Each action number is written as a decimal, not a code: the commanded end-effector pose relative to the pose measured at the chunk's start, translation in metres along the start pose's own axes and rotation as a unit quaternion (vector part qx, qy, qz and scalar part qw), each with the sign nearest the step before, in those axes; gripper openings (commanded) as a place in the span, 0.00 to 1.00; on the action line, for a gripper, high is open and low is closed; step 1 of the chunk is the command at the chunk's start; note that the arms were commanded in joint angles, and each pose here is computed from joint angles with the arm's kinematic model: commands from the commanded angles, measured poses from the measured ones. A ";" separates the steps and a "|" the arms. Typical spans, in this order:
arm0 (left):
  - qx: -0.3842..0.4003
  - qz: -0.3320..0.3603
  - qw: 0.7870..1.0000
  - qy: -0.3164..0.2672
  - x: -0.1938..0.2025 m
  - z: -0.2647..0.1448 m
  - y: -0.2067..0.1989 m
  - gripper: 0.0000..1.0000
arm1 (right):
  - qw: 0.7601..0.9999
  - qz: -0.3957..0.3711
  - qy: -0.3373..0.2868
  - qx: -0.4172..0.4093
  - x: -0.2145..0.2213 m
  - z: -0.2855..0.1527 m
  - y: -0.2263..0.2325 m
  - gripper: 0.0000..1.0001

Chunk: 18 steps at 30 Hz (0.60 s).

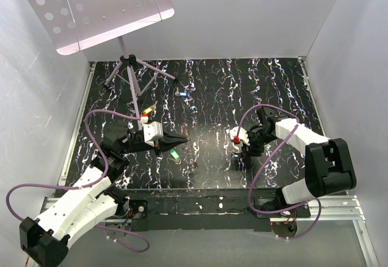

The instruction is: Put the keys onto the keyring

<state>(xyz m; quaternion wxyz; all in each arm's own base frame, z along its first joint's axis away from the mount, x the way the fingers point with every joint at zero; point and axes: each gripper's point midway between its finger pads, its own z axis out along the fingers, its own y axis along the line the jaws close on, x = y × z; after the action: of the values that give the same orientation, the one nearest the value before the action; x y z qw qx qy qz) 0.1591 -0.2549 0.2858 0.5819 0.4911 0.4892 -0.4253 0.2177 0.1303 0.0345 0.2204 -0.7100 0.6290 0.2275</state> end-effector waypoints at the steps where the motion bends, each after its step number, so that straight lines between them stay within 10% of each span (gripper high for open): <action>1: 0.001 0.014 1.000 -0.006 -0.004 -0.001 0.000 0.00 | 1.000 -0.019 0.017 0.003 0.001 0.000 -0.007 0.46; 18: 0.001 0.012 1.000 -0.004 -0.003 -0.001 0.000 0.00 | 0.999 -0.021 0.033 -0.013 0.001 0.007 -0.005 0.32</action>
<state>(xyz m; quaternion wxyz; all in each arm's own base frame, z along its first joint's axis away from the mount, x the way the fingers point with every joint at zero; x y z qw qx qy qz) 0.1591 -0.2549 0.2854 0.5813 0.4913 0.4896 -0.4253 0.2144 0.1293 0.0225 0.1882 -0.7276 0.6244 0.2127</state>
